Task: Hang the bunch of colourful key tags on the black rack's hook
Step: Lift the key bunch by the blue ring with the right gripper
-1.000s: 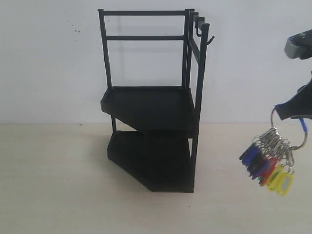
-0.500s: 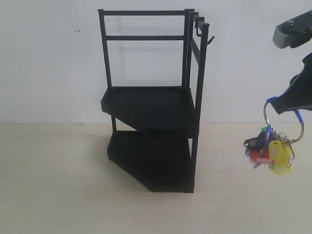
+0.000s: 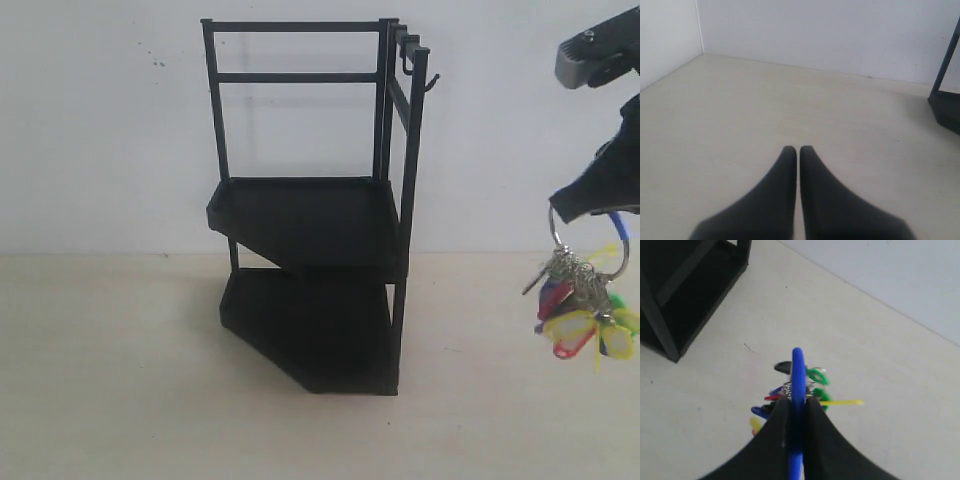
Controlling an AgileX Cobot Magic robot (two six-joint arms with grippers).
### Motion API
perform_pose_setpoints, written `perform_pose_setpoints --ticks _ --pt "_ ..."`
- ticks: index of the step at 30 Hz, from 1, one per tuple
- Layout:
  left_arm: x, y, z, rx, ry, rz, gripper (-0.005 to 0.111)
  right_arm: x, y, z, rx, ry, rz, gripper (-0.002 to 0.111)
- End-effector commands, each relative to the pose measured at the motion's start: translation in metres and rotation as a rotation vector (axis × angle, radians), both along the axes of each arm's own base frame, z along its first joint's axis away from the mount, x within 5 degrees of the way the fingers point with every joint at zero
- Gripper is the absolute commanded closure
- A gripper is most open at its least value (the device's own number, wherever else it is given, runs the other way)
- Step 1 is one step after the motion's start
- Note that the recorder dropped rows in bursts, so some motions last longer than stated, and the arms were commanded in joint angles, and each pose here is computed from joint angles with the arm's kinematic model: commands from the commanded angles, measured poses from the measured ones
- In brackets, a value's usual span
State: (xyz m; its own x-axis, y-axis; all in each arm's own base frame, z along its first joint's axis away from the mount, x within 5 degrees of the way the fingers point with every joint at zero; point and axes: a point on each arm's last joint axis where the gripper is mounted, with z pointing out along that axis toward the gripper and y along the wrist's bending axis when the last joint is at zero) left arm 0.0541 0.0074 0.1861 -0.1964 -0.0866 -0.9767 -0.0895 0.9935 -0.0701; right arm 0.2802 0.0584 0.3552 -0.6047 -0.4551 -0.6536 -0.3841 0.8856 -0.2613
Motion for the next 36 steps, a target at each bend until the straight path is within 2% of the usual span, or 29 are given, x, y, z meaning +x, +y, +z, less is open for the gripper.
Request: perform_pose_setpoints --ticks 1,3,4,6,7,8,10,11,12,14,15,16,18,19,20,23,24,27,28,31,32,35,36 --pt "0.0 0.0 0.001 -0.01 -0.006 -0.001 0.102 0.001 0.0 0.009 0.007 -0.068 -0.046 0.108" --pt "0.0 0.0 0.001 -0.01 -0.008 -0.002 0.102 -0.006 0.01 0.003 -0.115 -0.003 0.156 0.108" --pt "0.0 0.0 0.002 -0.01 -0.01 -0.003 0.102 -0.005 0.008 0.005 -0.118 -0.012 0.129 0.108" --pt "0.0 0.0 0.002 -0.01 -0.01 -0.003 0.102 0.001 -0.006 0.012 -0.017 -0.065 -0.104 0.108" --pt "0.0 0.0 0.002 -0.01 -0.01 -0.003 0.102 0.002 -0.008 0.014 0.034 -0.075 -0.175 0.108" --pt "0.0 0.0 0.002 -0.01 -0.01 -0.003 0.102 0.001 -0.006 0.014 0.015 -0.074 -0.146 0.108" --pt "0.0 0.0 0.002 -0.01 -0.01 -0.003 0.102 -0.005 0.007 0.009 -0.117 -0.021 0.085 0.108" --pt "0.0 0.0 0.002 -0.01 -0.01 -0.003 0.102 -0.007 0.01 0.008 -0.14 -0.005 0.138 0.108" --pt "0.0 0.0 0.002 -0.01 -0.01 -0.003 0.102 -0.005 0.008 0.01 -0.094 -0.026 0.08 0.108" --pt "0.0 0.0 0.002 -0.01 -0.01 -0.003 0.102 0.001 -0.004 0.017 0.025 -0.088 -0.154 0.108" --pt "0.0 0.0 0.002 -0.01 -0.01 -0.003 0.102 0.002 -0.006 0.018 0.073 -0.101 -0.208 0.108" --pt "0.0 0.0 0.002 -0.01 -0.01 -0.003 0.102 0.002 -0.002 0.018 0.047 -0.1 -0.152 0.108" --pt "0.0 0.0 0.002 -0.01 -0.01 -0.003 0.102 -0.004 0.013 0.014 -0.055 -0.056 0.076 0.108" --pt "0.0 0.0 0.002 -0.01 -0.01 -0.003 0.102 -0.006 0.016 0.013 -0.08 -0.045 0.129 0.108" --pt "0.0 0.0 0.002 -0.01 -0.01 -0.003 0.102 -0.005 0.015 0.013 -0.056 -0.048 0.104 0.108" --pt "0.0 0.0 0.002 -0.01 -0.01 -0.003 0.102 0.002 -0.001 0.019 0.079 -0.109 -0.168 0.108" --pt "0.0 0.0 0.002 -0.01 -0.01 -0.003 0.102 0.002 0.001 0.019 0.08 -0.109 -0.158 0.108" --pt "0.0 0.0 0.002 -0.01 -0.01 -0.003 0.102 -0.005 0.015 0.014 -0.109 -0.055 0.107 0.108" --pt "0.0 0.0 0.002 -0.01 -0.01 -0.003 0.102 -0.005 0.015 0.014 -0.106 -0.057 0.083 0.108" --pt "0.0 0.0 0.002 -0.01 -0.012 -0.003 0.102 0.001 0.004 0.02 0.008 -0.141 -0.199 0.108" --pt "0.0 0.0 0.002 -0.01 -0.012 -0.003 0.102 0.001 0.005 0.021 0.001 -0.15 -0.185 0.108" --pt "0.0 0.0 0.002 -0.01 -0.012 -0.003 0.102 -0.006 0.026 0.016 -0.127 -0.099 0.101 0.108" --pt "0.0 0.0 0.002 -0.01 -0.012 -0.003 0.102 -0.006 0.026 0.017 -0.134 -0.112 0.104 0.108"
